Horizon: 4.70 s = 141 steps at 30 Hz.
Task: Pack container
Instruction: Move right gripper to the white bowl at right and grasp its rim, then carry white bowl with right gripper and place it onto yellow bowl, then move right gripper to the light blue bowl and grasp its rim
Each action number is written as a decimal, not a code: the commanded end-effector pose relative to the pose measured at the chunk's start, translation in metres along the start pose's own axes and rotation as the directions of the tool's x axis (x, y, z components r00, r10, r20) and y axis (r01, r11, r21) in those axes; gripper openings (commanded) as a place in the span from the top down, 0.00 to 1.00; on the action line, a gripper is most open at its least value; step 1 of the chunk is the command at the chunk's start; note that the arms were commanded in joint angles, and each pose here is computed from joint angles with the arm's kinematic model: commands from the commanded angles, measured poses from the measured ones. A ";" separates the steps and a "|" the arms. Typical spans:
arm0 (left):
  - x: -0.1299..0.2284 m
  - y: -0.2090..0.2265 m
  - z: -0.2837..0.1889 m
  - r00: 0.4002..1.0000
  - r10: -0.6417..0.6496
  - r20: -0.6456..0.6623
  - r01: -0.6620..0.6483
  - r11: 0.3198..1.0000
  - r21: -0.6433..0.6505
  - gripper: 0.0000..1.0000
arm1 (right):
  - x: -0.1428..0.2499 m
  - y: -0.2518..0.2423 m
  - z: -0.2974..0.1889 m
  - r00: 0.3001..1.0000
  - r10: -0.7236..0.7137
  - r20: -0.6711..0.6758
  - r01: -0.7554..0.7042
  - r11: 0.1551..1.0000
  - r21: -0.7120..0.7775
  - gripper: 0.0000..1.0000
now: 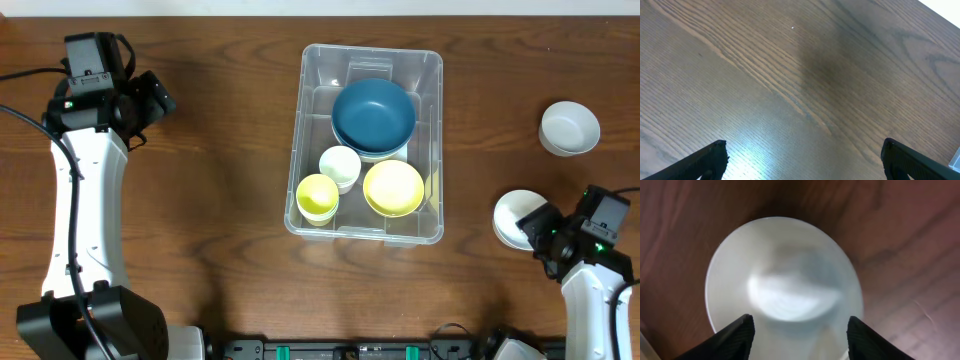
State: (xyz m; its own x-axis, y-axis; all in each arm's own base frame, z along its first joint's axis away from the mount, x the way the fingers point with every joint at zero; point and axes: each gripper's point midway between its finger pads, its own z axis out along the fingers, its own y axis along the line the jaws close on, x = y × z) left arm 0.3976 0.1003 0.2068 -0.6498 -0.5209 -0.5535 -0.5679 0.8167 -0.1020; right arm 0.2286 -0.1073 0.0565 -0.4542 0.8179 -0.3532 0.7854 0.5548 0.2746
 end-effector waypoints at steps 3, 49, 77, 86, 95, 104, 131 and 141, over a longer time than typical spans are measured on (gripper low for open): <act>-0.005 0.003 -0.005 1.000 -0.003 0.018 0.003 1.000 -0.008 0.02 | -0.013 -0.015 -0.014 0.995 0.030 0.099 -0.037 0.997 0.071 0.38; -0.005 0.003 -0.005 1.000 -0.003 0.018 0.003 1.000 -0.008 0.02 | -0.007 -0.023 0.036 0.996 0.064 -0.069 -0.062 0.998 0.030 0.87; -0.005 0.003 -0.005 1.000 -0.003 0.018 0.003 1.000 -0.007 0.02 | -0.040 0.227 -0.173 0.767 -0.595 0.240 0.641 0.693 -0.330 0.99; -0.005 0.003 -0.005 1.000 -0.003 0.018 0.003 1.000 -0.008 0.02 | 0.058 0.271 -0.141 0.526 -0.828 0.196 0.848 0.492 -0.198 0.99; -0.005 0.003 -0.005 1.000 -0.003 0.018 0.003 1.000 -0.007 0.02 | 0.088 0.254 -0.083 0.495 -0.869 -0.016 0.863 0.493 -0.112 0.99; -0.005 0.003 -0.005 1.000 -0.003 0.018 0.003 1.000 -0.008 0.02 | 0.101 0.246 -0.072 0.472 -0.877 -0.090 0.868 0.480 -0.126 0.99; -0.005 0.003 -0.005 1.000 -0.003 0.018 0.003 1.000 -0.008 0.02 | -0.026 0.202 -0.076 0.810 -0.585 -0.041 0.581 0.810 -0.082 0.54; -0.005 0.003 -0.005 1.000 -0.003 0.018 0.003 1.000 -0.008 0.02 | -0.150 0.099 -0.054 0.993 -0.107 0.049 0.107 0.994 -0.005 0.36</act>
State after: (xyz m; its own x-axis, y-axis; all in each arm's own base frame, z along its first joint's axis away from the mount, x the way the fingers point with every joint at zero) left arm 0.3976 0.1003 0.2068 -0.6498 -0.5209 -0.5535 -0.5679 0.8167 -0.1020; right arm 0.3647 -0.1429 0.1886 -0.6022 0.6608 -0.4481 0.6565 0.7292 0.1931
